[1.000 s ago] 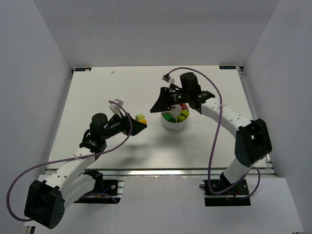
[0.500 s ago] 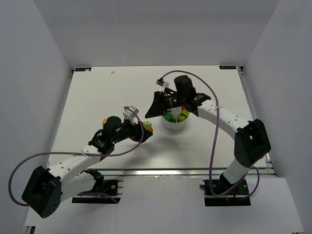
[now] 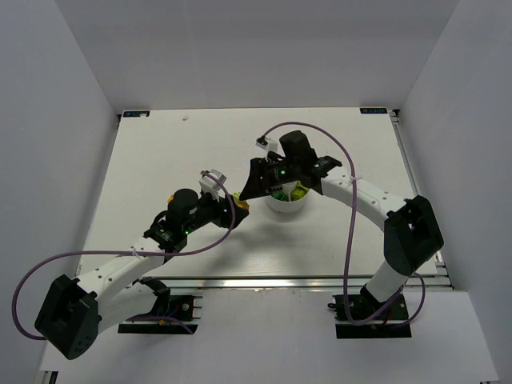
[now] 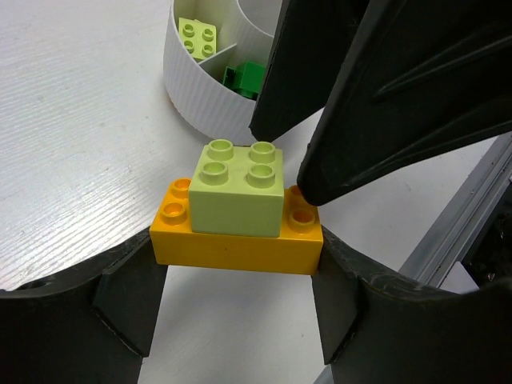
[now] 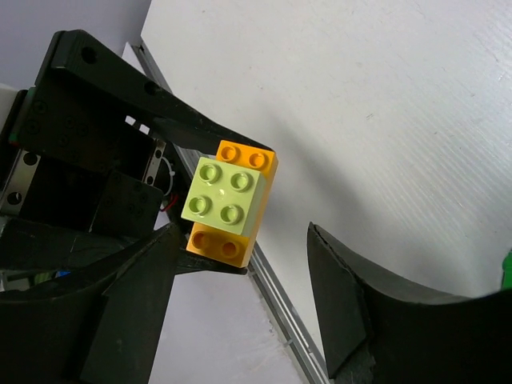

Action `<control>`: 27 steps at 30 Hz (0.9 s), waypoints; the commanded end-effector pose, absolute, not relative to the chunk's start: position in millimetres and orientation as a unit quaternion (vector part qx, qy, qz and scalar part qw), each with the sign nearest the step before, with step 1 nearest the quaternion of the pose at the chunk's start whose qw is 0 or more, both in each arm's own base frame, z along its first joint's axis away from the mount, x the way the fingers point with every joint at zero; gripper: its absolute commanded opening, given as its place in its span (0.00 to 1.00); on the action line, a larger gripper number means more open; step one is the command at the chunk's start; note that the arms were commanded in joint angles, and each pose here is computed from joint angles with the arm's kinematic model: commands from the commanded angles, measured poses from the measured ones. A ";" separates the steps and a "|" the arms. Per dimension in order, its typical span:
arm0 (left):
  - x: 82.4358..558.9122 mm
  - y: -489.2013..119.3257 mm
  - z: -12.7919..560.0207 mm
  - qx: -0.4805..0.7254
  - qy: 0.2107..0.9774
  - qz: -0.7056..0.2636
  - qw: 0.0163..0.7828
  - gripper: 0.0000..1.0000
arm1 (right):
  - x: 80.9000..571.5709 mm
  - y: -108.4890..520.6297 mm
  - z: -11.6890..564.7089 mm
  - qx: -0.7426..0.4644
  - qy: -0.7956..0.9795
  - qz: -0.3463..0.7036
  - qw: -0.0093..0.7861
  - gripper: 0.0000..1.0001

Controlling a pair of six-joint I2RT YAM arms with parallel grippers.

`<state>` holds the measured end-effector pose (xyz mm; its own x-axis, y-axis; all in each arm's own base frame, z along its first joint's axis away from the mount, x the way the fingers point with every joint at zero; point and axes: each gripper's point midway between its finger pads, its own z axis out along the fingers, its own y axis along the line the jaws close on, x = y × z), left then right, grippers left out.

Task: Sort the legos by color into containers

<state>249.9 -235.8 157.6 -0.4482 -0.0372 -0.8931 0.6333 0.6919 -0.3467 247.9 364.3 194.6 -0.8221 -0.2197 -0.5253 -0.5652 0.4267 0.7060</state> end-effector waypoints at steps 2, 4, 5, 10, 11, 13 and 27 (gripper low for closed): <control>253.7 -238.3 179.1 0.192 0.761 -0.347 0.513 0.24 | 247.1 373.2 208.9 -0.253 0.813 0.484 0.202 0.69; 253.8 -238.6 179.5 0.190 0.761 -0.349 0.513 0.24 | 246.5 376.7 211.4 -0.254 0.810 0.488 0.202 0.68; 253.8 -238.6 179.5 0.190 0.761 -0.349 0.513 0.24 | 244.4 379.3 212.5 -0.257 0.809 0.489 0.202 0.68; 253.7 -238.2 180.1 0.190 0.760 -0.349 0.514 0.24 | 239.0 386.9 216.1 -0.265 0.804 0.493 0.201 0.67; 253.6 -238.3 180.2 0.189 0.761 -0.349 0.514 0.24 | 240.0 386.9 215.1 -0.263 0.805 0.492 0.201 0.66; 253.5 -238.3 179.8 0.188 0.761 -0.350 0.513 0.24 | 241.0 387.4 214.2 -0.260 0.807 0.489 0.203 0.64; 252.6 -239.1 180.8 0.189 0.760 -0.353 0.512 0.24 | 248.9 393.8 213.4 -0.246 0.808 0.493 0.206 0.42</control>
<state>251.0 -234.5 157.5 -0.4509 -0.0437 -0.8915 0.6229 0.7000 -0.3494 239.7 383.3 191.5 -0.8251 -0.2266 -0.5176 -0.5619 0.4255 0.7094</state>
